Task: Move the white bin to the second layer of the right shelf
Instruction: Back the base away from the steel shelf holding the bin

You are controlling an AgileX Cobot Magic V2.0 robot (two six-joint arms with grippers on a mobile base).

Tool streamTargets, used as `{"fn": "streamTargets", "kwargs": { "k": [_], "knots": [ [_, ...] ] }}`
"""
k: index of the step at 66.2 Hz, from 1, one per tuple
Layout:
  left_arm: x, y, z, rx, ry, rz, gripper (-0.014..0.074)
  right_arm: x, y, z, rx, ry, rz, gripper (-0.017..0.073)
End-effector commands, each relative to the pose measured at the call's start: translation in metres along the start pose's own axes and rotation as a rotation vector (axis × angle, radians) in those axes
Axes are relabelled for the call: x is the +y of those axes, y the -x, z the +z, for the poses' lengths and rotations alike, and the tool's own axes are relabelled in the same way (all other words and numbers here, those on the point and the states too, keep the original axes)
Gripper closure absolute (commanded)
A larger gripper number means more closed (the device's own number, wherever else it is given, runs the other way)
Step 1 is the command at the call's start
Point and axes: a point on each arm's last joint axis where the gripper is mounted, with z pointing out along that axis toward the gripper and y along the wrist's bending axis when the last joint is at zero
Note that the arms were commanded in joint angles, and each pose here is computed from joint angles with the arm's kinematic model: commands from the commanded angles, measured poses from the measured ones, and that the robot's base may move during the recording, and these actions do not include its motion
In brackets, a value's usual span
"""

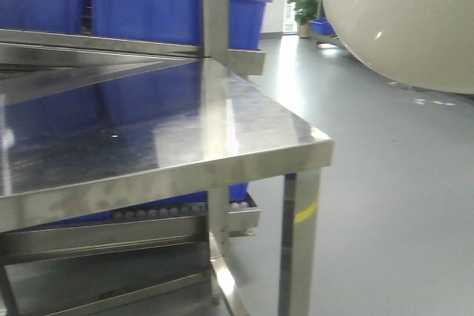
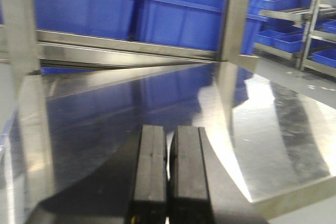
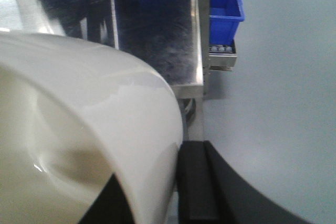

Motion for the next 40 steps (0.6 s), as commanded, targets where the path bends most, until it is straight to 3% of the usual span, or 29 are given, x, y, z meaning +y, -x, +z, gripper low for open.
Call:
{"fn": "streamTargets", "kwargs": {
  "k": [1, 40],
  "knots": [
    [0.0005, -0.0046, 0.0010, -0.051, -0.002, -0.009, 0.0509, 0.0024, 0.0165, -0.0066, -0.126, 0.012, -0.002, 0.0506],
    [0.0005, -0.0046, 0.0010, -0.051, -0.002, -0.009, 0.0509, 0.0024, 0.0165, -0.0066, -0.126, 0.012, -0.002, 0.0506]
  ]
}}
